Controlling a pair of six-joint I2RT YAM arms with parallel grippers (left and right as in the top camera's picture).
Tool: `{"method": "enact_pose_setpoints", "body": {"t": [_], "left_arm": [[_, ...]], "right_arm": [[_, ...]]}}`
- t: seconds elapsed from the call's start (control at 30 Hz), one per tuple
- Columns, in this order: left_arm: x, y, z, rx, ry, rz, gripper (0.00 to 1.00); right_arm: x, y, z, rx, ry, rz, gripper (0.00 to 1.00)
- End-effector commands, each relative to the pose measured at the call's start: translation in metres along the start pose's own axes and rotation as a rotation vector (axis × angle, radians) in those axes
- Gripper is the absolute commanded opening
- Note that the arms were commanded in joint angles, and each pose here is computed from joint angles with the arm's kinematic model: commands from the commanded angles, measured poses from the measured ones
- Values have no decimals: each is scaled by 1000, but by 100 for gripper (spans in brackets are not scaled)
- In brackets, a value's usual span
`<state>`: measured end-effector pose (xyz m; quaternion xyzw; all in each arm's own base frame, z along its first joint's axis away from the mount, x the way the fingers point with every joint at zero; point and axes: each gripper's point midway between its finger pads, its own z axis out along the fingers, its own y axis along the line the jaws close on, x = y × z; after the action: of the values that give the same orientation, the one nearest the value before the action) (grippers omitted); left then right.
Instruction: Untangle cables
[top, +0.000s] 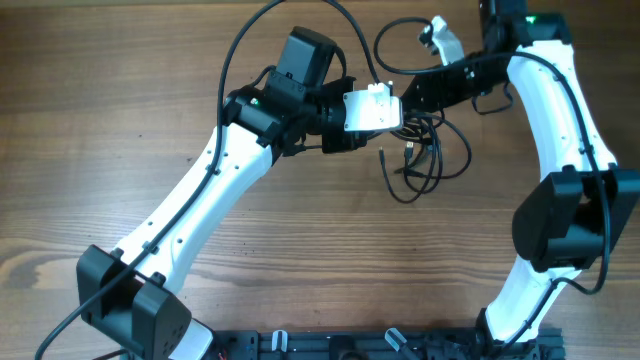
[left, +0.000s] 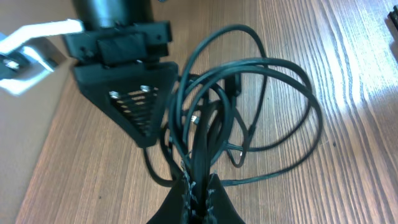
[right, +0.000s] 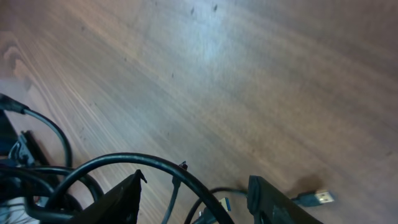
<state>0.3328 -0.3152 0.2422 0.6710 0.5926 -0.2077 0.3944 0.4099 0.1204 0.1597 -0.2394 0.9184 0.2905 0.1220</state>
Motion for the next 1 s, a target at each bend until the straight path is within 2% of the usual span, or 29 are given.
{"method": "enact_pose_setpoints", "body": {"t": [0.0, 0.17, 0.33, 0.4, 0.47, 0.7, 0.83, 0.97], "left_arm": [[-6, -1, -1, 2, -23, 26, 4], [-5, -1, -1, 4, -22, 21, 4], [-5, -2, -1, 7, -19, 18, 4], [-5, -2, -1, 8, -19, 13, 4], [-5, -2, -1, 7, -20, -11, 4], [-5, -2, -1, 7, -20, -12, 4], [-5, -2, -1, 7, -20, -12, 4], [-5, -2, -1, 7, -20, -12, 4]], "right_arm": [[19, -8, 18, -15, 66, 47, 60], [34, -15, 32, -12, 95, 102, 60], [33, -2, 35, -98, 76, 119, 57], [34, -1, 36, -100, 80, 121, 65], [35, 1, 38, -103, 88, 127, 69], [45, 11, 69, -118, 118, 144, 70], [48, 20, 81, -183, 104, 159, 69], [52, 22, 88, -212, 101, 212, 59]]}}
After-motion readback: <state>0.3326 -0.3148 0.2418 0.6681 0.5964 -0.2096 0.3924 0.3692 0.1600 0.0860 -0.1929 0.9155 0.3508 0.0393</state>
